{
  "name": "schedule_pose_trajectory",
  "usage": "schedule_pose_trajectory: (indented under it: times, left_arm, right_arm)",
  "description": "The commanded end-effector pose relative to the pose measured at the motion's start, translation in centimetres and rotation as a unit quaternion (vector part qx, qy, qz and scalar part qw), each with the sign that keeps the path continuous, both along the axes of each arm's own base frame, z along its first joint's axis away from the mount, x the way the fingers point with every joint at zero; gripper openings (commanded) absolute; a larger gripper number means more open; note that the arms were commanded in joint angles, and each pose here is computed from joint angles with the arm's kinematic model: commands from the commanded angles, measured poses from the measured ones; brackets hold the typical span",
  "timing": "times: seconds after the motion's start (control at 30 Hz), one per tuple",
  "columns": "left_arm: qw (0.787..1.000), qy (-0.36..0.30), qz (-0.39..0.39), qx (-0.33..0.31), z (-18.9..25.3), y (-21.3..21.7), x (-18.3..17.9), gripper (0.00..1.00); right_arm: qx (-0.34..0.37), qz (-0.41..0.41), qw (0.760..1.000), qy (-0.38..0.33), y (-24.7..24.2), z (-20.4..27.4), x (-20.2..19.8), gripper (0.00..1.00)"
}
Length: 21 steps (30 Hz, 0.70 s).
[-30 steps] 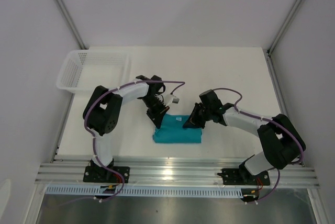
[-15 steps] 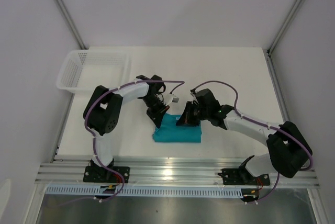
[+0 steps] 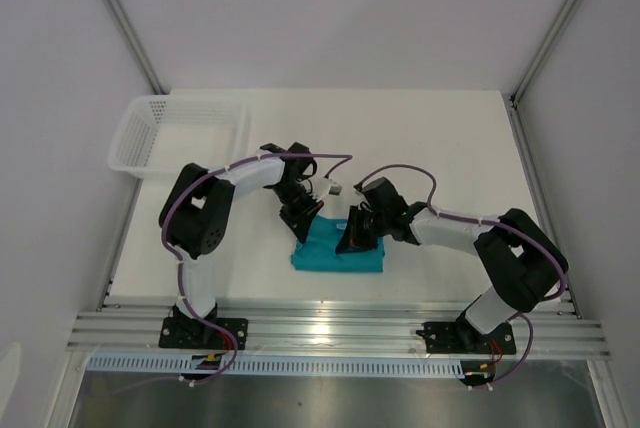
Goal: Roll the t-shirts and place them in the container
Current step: Roll the tshirt
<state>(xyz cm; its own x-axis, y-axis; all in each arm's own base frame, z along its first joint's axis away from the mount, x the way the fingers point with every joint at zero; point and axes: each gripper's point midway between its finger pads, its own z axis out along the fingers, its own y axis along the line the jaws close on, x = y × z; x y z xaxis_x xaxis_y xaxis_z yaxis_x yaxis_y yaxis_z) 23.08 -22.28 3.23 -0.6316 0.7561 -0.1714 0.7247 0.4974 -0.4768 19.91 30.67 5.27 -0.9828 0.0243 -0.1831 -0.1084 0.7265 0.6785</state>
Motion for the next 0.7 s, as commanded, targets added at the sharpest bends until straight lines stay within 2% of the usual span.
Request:
schedule_pose_trajectory:
  times: [0.0, 0.13, 0.2, 0.33, 0.47, 0.6, 0.67]
  left_arm:
    - [0.999, -0.03, 0.01, -0.004, 0.7, -0.3, 1.7, 0.07]
    - [0.999, -0.051, 0.012, -0.016, 2.0, -0.6, 2.3, 0.19]
    - [0.997, -0.071, 0.006, -0.03, 3.1, -1.0, 3.0, 0.25]
    - [0.993, -0.106, -0.008, -0.061, 5.4, -1.7, 3.8, 0.32]
    - [0.985, -0.14, -0.022, -0.097, 7.9, -2.5, 4.1, 0.34]
    - [0.963, -0.22, -0.089, -0.13, 10.2, -3.1, 2.4, 0.39]
    - [0.952, -0.238, -0.15, -0.119, 7.9, -3.0, -0.3, 0.44]
  right_arm:
    - [-0.004, -0.02, 1.0, 0.005, -0.6, -1.3, 0.7, 0.0]
    - [0.01, -0.046, 0.999, 0.027, -1.5, -1.7, 1.1, 0.0]
    - [0.024, -0.047, 0.998, 0.015, -1.2, -1.3, 1.7, 0.0]
    - [0.032, -0.045, 0.998, 0.022, -1.0, -1.5, 1.7, 0.0]
    - [0.04, -0.052, 0.997, 0.028, -1.1, -1.8, 2.1, 0.0]
    - [0.046, -0.065, 0.996, 0.029, -1.6, -1.8, 2.6, 0.0]
    - [0.048, -0.076, 0.995, 0.034, -2.0, -1.9, 2.8, 0.0]
